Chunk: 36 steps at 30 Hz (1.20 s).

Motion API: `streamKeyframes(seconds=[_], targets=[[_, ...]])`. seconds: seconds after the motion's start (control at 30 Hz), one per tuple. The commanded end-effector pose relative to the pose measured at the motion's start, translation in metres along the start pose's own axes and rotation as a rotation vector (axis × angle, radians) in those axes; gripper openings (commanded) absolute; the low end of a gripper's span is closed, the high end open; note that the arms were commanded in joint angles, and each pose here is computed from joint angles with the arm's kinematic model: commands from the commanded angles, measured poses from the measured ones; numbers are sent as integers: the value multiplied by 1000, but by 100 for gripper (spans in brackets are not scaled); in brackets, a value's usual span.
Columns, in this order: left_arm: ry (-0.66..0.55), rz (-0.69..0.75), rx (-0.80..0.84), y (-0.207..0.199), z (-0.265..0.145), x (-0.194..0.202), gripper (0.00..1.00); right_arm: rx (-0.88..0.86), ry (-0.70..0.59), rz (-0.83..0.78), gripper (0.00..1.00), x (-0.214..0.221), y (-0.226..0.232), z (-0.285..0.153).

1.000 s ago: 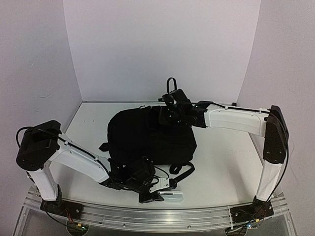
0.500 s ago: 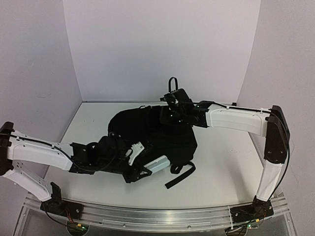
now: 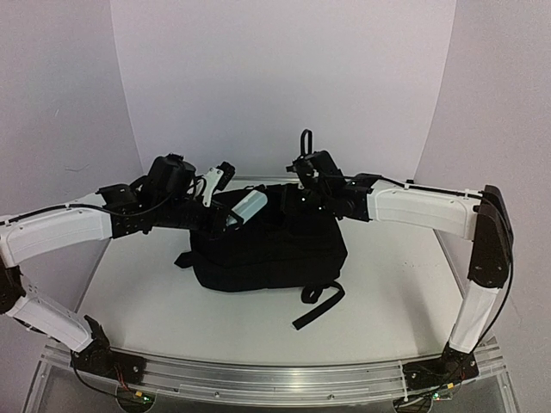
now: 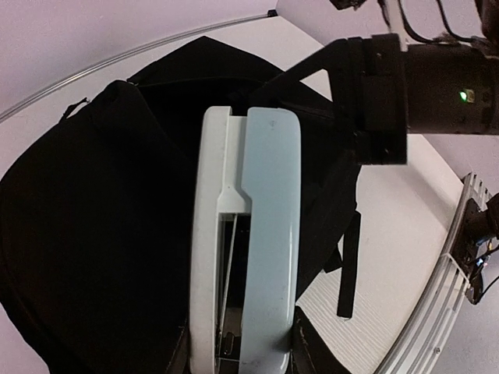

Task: Pack the student bag
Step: Place the stationery in the student bag.

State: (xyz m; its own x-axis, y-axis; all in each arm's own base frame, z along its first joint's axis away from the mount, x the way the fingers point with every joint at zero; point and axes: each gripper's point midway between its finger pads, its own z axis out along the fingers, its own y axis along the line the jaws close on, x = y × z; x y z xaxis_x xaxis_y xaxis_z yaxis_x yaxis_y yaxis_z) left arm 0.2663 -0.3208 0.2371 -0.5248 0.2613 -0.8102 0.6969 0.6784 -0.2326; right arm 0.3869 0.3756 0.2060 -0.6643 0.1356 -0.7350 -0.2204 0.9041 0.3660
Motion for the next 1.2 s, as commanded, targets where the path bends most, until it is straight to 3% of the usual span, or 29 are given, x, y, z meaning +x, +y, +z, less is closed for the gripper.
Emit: streamKeyframes(seconds=[0.0,0.2,0.63,0.97,1.17], targets=[[56,71,10,-1,9,-14,17,-64,-120,15,0,-46,12,-31],[144,144,11,1,32,-24,17,-82,-121,8,0,-47,15,-34],[292,102,-56,35,71,-23,15,-141,-128,-25,0,-51,26,-48],[118,44,50,34,101,-48,15,-244,-87,13,0,-33,38,-46],[89,-1,146,24,127,-58,15,-304,-61,43,0,-24,46,-42]])
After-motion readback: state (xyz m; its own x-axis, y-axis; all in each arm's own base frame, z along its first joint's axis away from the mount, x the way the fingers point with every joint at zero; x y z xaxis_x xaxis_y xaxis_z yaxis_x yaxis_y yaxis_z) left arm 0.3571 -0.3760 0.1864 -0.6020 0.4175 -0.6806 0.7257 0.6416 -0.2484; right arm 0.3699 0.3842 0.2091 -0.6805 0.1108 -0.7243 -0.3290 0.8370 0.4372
